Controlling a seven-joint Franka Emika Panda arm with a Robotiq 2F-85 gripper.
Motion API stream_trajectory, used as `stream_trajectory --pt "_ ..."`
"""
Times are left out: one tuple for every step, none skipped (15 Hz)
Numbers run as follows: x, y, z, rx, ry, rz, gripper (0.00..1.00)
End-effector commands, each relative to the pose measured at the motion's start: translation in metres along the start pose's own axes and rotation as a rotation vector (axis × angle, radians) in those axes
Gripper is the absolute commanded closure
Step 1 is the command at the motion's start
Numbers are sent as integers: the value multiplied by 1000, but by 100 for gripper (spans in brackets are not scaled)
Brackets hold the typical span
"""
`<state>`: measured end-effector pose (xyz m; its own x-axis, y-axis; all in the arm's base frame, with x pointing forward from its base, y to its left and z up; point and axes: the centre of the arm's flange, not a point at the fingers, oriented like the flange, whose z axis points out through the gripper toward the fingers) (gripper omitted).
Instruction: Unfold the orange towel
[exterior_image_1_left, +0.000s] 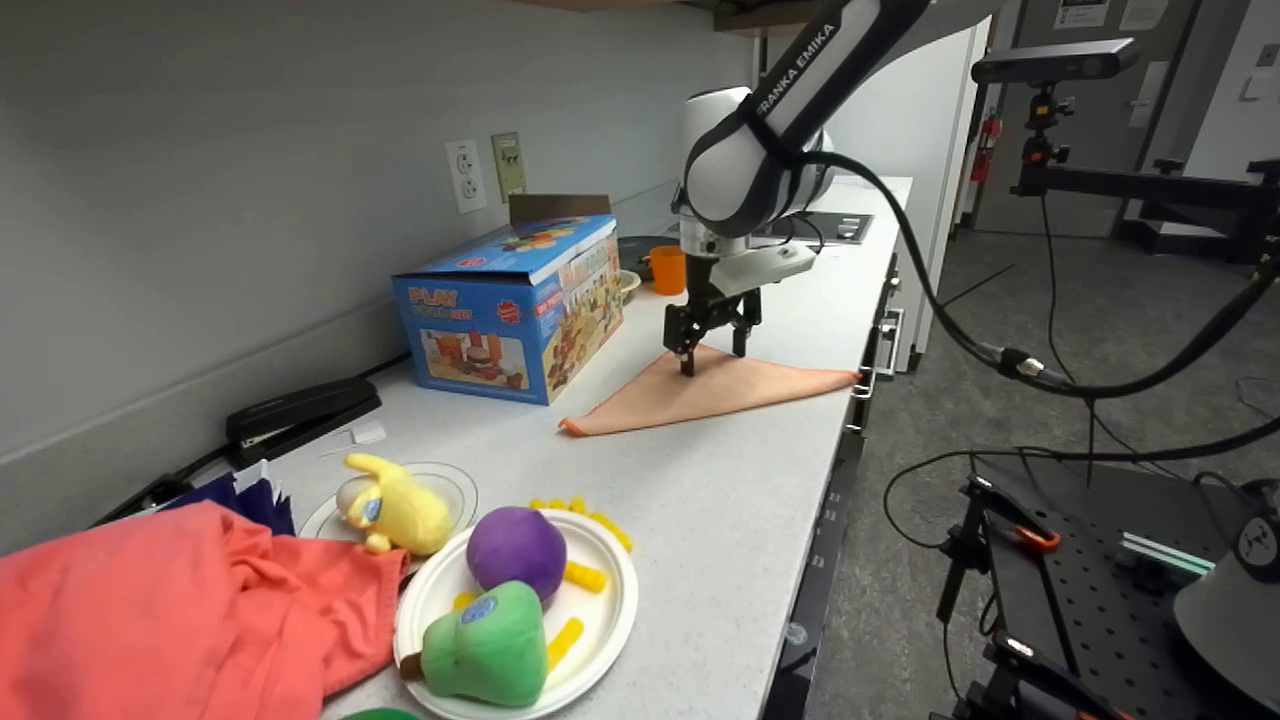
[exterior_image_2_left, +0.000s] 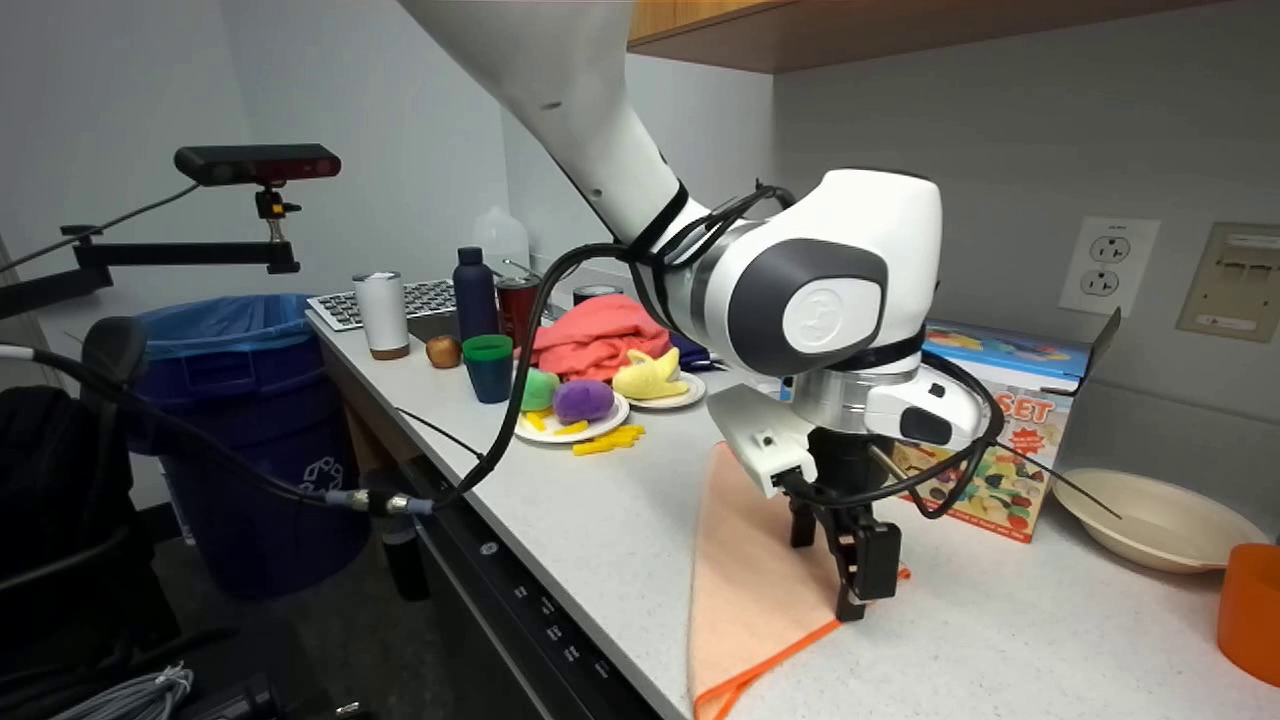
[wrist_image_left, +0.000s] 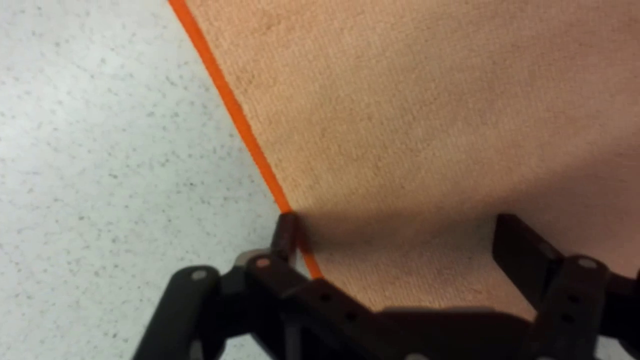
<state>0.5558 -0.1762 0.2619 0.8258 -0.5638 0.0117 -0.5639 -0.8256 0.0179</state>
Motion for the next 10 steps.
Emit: stream_trajectory --pt "0 6 -7 62 -16 -16 0" --pt "1 6 -8 74 -18 -15 0" --pt "1 7 -9 80 -18 -15 0" --pt "1 8 -9 65 -10 -18 0" --pt "1 10 -9 46 -2 -20 0" --pt "1 11 -10 32 2 -19 0" --pt "1 13 -10 12 8 -21 0" --pt "1 15 -10 0 12 -28 0" --pt "1 16 -10 -6 13 -33 0" --pt "1 17 -9 -11 12 -37 0"
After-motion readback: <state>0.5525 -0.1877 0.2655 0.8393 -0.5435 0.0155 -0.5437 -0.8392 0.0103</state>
